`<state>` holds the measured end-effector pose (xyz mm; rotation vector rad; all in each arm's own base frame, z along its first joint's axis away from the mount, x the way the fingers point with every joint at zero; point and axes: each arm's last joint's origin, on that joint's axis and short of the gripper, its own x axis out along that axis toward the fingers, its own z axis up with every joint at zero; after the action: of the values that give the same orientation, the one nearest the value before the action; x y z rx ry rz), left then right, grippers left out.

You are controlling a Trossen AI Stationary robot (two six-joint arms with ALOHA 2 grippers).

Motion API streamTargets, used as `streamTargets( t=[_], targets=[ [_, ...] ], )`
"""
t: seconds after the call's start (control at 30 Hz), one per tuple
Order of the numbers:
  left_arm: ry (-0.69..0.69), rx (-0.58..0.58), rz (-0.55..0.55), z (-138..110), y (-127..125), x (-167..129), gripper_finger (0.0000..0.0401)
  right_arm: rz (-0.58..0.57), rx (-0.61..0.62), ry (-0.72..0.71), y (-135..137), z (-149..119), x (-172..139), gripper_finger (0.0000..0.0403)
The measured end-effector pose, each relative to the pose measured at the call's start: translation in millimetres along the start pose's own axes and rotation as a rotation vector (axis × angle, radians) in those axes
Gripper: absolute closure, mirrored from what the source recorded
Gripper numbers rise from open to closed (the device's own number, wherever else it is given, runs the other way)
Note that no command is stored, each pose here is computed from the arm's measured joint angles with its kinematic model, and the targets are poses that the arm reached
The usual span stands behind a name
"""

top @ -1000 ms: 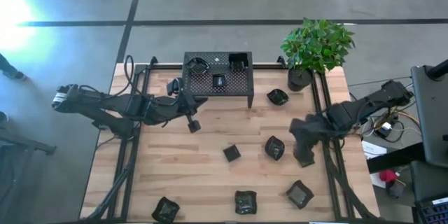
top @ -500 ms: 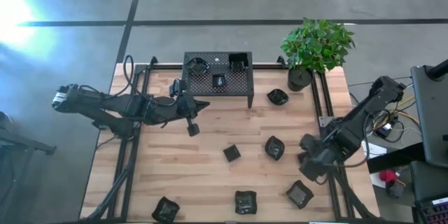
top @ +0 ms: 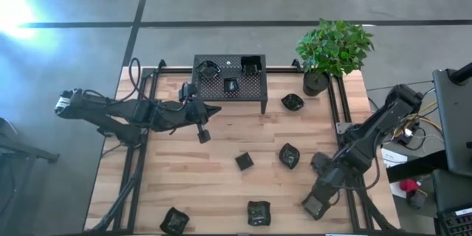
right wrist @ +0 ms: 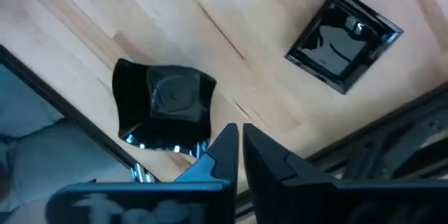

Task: Pick & Place Mini shaped plates
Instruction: Put the distorted square plate on top of the distorted square plate on the shelf

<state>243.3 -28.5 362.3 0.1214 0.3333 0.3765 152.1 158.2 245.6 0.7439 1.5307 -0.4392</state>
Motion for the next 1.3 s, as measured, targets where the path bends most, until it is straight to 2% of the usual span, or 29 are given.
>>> streamTargets(
  t=[0.33,0.53,0.9,1.3],
  targets=[
    [0.002,0.002,0.0,0,0,0,0.0399,-0.042,-0.024,0.053,20,-3,27,0.03],
    [0.003,0.002,0.0,0,0,0,0.0399,-0.081,-0.036,0.056,29,-6,47,0.0275],
    [0.003,-0.011,-0.001,0,0,0,0.0399,-0.185,-0.028,0.103,36,-7,77,0.0284],
    [0.003,-0.017,-0.001,-1,0,0,0.0399,-0.183,-0.052,0.104,41,-6,88,0.0301]
  ],
)
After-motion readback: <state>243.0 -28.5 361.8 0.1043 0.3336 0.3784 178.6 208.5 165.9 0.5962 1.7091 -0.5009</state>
